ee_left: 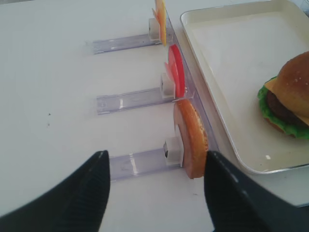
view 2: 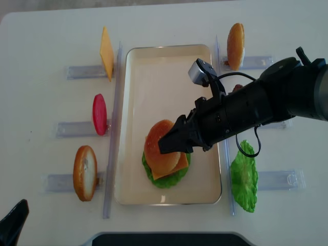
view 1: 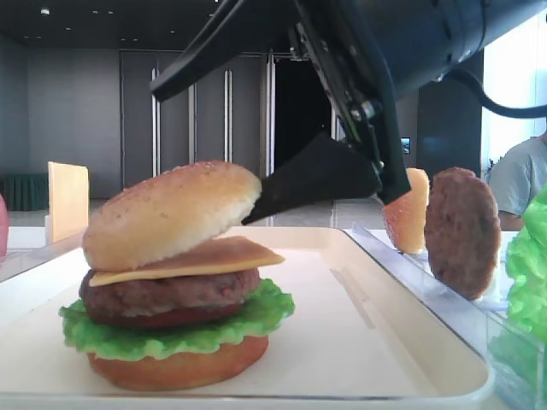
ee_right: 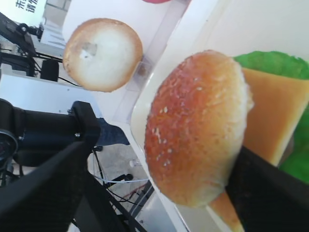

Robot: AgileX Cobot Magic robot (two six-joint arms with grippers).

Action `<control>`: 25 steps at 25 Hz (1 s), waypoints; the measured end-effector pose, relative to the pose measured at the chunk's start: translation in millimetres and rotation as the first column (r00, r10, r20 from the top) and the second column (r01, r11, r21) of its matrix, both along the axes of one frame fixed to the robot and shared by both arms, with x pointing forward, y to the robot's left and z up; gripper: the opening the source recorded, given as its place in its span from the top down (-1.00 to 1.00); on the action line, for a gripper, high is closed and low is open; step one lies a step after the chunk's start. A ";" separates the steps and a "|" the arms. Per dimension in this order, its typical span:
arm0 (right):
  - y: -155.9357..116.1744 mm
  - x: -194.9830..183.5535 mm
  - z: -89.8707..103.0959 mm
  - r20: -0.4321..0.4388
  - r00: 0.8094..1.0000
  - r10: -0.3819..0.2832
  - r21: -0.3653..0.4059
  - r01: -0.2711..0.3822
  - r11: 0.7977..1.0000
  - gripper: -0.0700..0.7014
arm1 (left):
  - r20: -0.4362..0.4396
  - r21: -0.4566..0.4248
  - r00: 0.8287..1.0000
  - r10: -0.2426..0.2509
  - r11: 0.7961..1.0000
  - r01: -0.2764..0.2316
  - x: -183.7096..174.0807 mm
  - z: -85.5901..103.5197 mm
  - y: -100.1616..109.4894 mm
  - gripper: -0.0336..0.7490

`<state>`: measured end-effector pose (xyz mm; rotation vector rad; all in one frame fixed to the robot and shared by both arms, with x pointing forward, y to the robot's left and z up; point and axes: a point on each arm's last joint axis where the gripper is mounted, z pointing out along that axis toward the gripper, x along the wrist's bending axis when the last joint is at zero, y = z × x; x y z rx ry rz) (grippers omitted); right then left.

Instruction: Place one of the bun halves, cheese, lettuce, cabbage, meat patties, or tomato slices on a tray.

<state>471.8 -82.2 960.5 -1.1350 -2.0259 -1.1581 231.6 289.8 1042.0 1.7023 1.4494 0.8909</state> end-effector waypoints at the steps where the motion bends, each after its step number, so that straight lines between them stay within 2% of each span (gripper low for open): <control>1: -0.8 0.0 -0.4 0.008 1.000 0.001 -0.015 -0.001 1.000 -0.68 | 0.000 0.000 1.000 0.000 1.000 0.000 0.0 0.0 0.0 -0.29; 6: -4.3 -5.6 10.1 0.104 0.995 0.001 -0.125 0.012 0.992 -0.79 | 0.000 0.000 1.000 0.000 1.000 0.000 0.0 0.0 0.0 -0.29; 11: -10.3 -14.5 32.0 0.182 0.983 0.002 -0.169 0.029 0.985 -0.79 | 0.000 0.000 1.000 0.000 1.000 0.000 0.0 0.0 0.0 -0.29; 14: -17.5 -19.0 45.2 0.232 0.973 -0.003 -0.199 0.050 0.979 -0.79 | 0.000 0.000 1.000 0.000 1.000 0.000 0.0 0.0 0.0 -0.29; 17: -27.3 -25.7 61.4 0.298 0.955 -0.002 -0.235 0.076 0.969 -0.79 | 0.000 0.000 1.000 0.000 1.000 0.000 0.0 0.0 0.0 -0.29; 21: -43.0 -28.8 74.6 0.371 0.927 -0.047 -0.311 0.172 0.935 -0.78 | 0.000 0.000 1.000 0.000 1.000 0.000 0.0 0.0 0.0 -0.29; 23: -52.4 -27.2 78.8 0.384 0.921 -0.072 -0.355 0.219 0.909 -0.77 | 0.000 0.000 1.000 0.000 1.000 0.000 0.0 0.0 0.0 -0.29; 25: -65.1 -21.2 83.7 0.393 0.912 -0.114 -0.399 0.281 0.873 -0.76 | 0.000 0.000 1.000 0.000 1.000 0.000 0.0 0.0 0.0 -0.29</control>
